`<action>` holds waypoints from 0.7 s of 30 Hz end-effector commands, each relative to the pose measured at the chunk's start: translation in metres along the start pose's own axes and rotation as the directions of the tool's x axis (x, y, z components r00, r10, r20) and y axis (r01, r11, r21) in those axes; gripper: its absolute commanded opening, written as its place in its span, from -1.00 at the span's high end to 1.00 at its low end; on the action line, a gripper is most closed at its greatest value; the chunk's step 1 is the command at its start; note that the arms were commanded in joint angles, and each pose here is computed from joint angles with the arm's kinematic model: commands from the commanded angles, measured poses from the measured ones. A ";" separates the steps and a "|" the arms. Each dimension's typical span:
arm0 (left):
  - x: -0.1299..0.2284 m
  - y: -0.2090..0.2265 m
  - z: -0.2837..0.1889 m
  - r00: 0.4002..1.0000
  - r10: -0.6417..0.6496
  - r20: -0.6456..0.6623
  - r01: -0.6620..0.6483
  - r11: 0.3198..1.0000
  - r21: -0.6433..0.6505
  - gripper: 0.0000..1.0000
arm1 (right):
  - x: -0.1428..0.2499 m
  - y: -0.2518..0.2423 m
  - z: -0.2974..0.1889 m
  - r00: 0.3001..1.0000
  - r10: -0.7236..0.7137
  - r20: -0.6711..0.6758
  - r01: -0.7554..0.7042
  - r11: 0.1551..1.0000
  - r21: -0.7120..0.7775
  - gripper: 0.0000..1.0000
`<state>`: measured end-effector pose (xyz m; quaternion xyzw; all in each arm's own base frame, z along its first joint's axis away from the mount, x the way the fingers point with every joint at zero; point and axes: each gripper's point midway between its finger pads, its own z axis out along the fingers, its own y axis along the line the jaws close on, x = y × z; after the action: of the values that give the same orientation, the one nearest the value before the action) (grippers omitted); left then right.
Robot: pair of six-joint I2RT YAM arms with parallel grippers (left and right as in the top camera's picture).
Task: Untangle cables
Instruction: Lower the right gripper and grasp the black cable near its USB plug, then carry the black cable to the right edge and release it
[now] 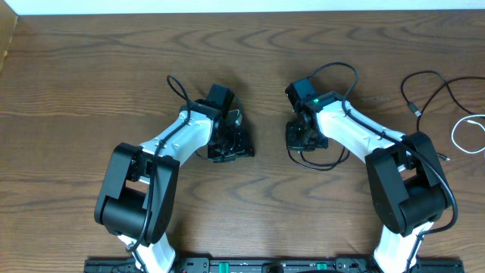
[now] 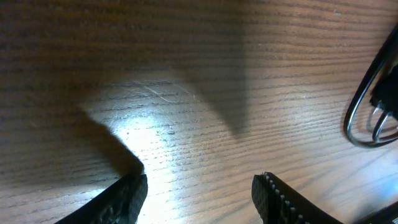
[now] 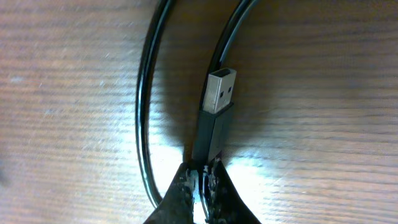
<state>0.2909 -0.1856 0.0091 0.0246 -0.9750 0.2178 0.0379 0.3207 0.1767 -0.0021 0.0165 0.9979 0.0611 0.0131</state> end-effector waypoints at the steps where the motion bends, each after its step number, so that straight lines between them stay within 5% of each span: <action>1: 0.001 0.009 0.002 1.000 0.007 -0.002 -0.007 0.999 -0.043 -0.20 | 0.019 -0.002 0.013 0.996 -0.021 -0.084 0.019 0.999 -0.026 0.98; 12: 0.002 0.009 0.002 1.000 0.005 -0.004 -0.005 0.999 -0.044 -0.21 | -0.038 0.012 -0.121 0.965 0.008 0.260 0.071 0.954 -0.291 0.98; 21: 0.002 0.009 0.002 1.000 0.005 -0.005 -0.005 0.999 -0.044 -0.21 | -0.049 -0.008 -0.185 0.905 0.079 0.417 0.072 0.940 -0.334 0.98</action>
<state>0.2894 -0.1851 0.0090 0.0253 -0.9750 0.2167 0.0410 0.3609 0.1485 0.1645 0.0324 0.9521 0.2196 0.2102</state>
